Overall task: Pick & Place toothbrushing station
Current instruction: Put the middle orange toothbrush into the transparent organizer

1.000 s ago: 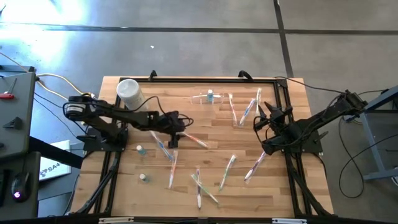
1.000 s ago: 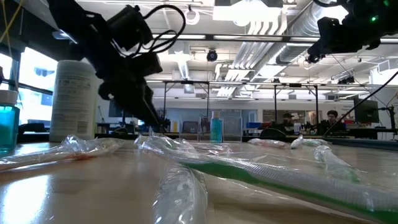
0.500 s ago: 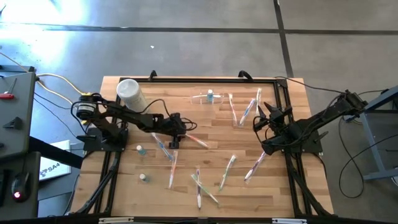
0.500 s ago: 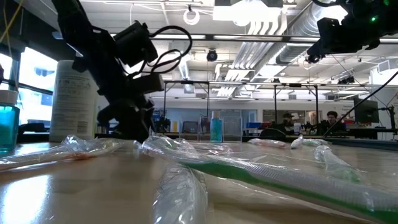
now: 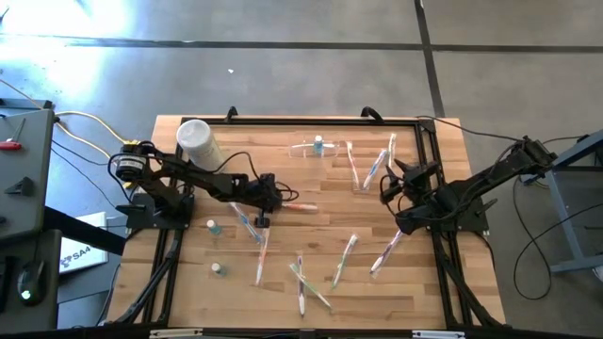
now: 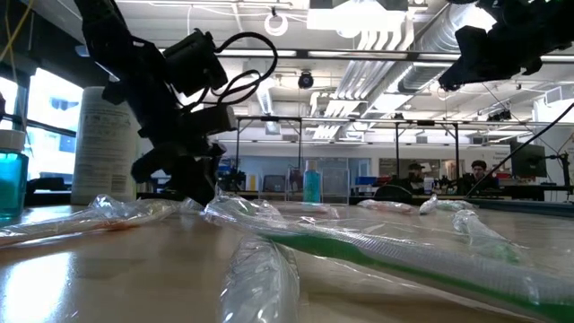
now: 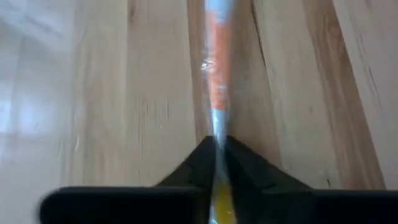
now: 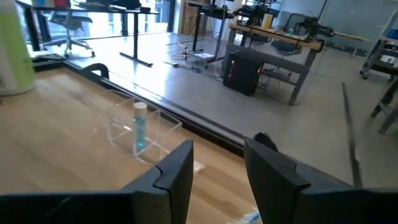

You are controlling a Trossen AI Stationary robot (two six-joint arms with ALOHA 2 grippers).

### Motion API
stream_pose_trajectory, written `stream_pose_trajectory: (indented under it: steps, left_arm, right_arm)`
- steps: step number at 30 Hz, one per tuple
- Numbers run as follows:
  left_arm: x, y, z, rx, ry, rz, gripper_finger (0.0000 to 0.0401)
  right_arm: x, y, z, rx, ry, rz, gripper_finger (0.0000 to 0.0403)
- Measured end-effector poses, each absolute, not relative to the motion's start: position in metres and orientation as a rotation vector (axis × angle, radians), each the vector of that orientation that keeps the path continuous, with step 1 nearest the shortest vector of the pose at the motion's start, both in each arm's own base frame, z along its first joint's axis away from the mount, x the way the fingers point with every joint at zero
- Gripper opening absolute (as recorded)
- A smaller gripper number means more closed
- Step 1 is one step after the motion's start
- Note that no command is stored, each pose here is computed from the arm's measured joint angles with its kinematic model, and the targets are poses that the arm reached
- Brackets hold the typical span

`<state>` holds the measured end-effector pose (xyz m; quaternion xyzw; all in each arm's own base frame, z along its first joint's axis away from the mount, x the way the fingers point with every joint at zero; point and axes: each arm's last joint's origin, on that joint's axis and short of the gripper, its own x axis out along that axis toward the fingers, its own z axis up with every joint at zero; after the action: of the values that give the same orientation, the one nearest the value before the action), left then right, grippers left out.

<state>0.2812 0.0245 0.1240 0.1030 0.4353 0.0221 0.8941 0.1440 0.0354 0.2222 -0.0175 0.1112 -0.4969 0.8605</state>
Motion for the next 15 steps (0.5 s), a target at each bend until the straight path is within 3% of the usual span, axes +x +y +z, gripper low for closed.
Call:
stream_pose_trajectory:
  steps: [8, 15]
  left_arm:
    - [0.28, 0.005, 0.129, 0.383, 0.925, 0.074, 0.0006]
    - [0.292, -0.031, 0.169, 0.701, 1.012, 0.135, 0.0002]
  right_arm:
    - [0.158, 0.042, 0.228, 0.019, 0.267, -0.944, 0.0136]
    - [0.171, 0.052, 0.233, 0.233, 0.295, -0.739, 0.0136]
